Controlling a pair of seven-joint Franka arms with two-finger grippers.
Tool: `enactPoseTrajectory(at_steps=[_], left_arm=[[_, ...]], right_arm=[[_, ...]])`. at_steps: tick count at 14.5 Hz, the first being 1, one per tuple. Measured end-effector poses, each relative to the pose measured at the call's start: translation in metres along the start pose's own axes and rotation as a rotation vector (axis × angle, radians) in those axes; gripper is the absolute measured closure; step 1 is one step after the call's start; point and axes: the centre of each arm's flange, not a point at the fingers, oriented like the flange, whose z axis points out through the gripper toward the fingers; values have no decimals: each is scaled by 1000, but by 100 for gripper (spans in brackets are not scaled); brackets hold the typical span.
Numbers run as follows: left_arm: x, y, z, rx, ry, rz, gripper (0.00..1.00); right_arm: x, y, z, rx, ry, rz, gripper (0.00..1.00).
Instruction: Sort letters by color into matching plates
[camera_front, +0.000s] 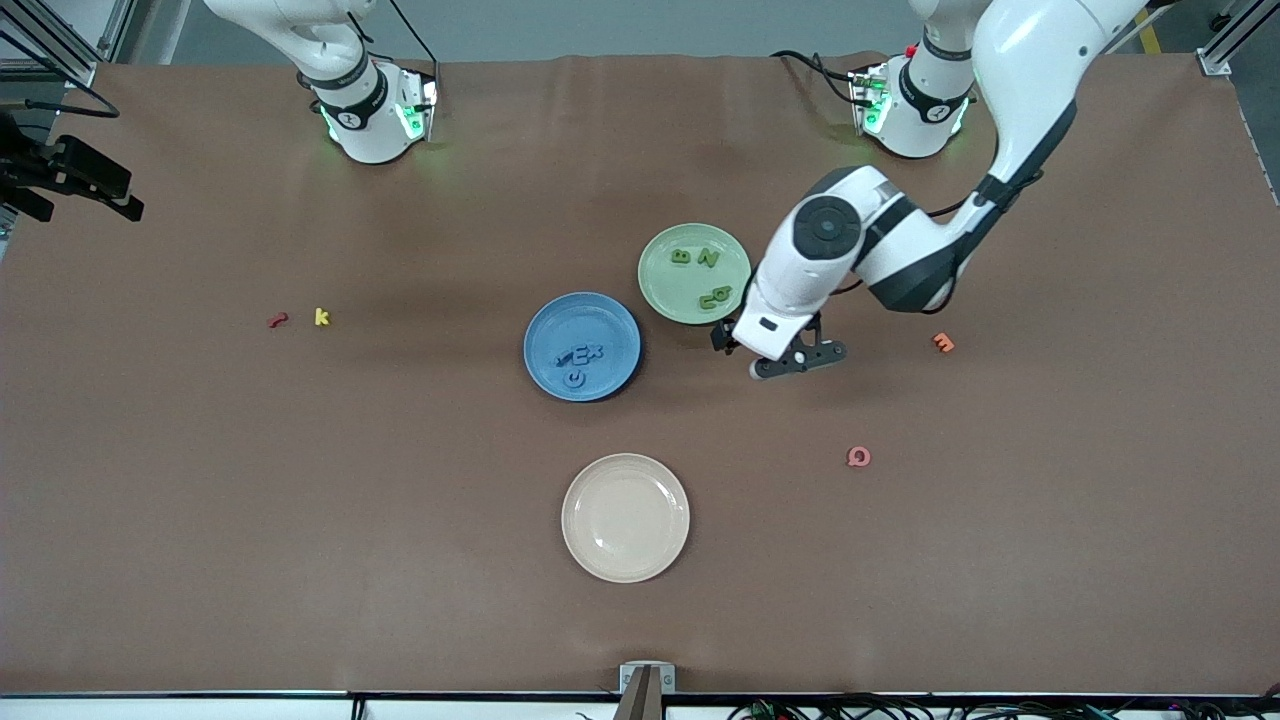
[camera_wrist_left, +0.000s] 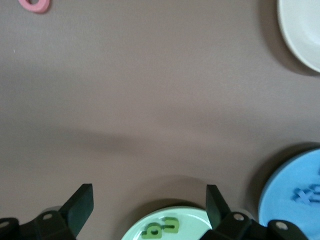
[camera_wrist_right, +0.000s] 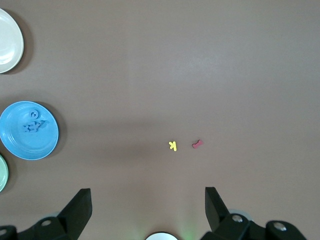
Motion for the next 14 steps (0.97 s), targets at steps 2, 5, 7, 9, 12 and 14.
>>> enactPoseTrajectory(at_steps=[2, 5, 7, 9, 12, 14], left_arm=[[23, -27, -15, -23, -26, 28, 1], [44, -59, -36, -26, -28, 58, 2], [57, -79, -50, -45, -26, 78, 2], [73, -107, -62, -54, -15, 96, 2], [98, -154, -77, -49, 17, 107, 3], [112, -184, -84, -42, 32, 108, 3]], right_arm=[[0, 0, 0, 0, 0, 0, 0], [0, 1, 0, 0, 0, 1, 0], [0, 1, 0, 0, 0, 2, 0], [0, 1, 0, 0, 1, 3, 0], [0, 2, 0, -2, 3, 4, 0], [1, 2, -1, -6, 9, 4, 0]])
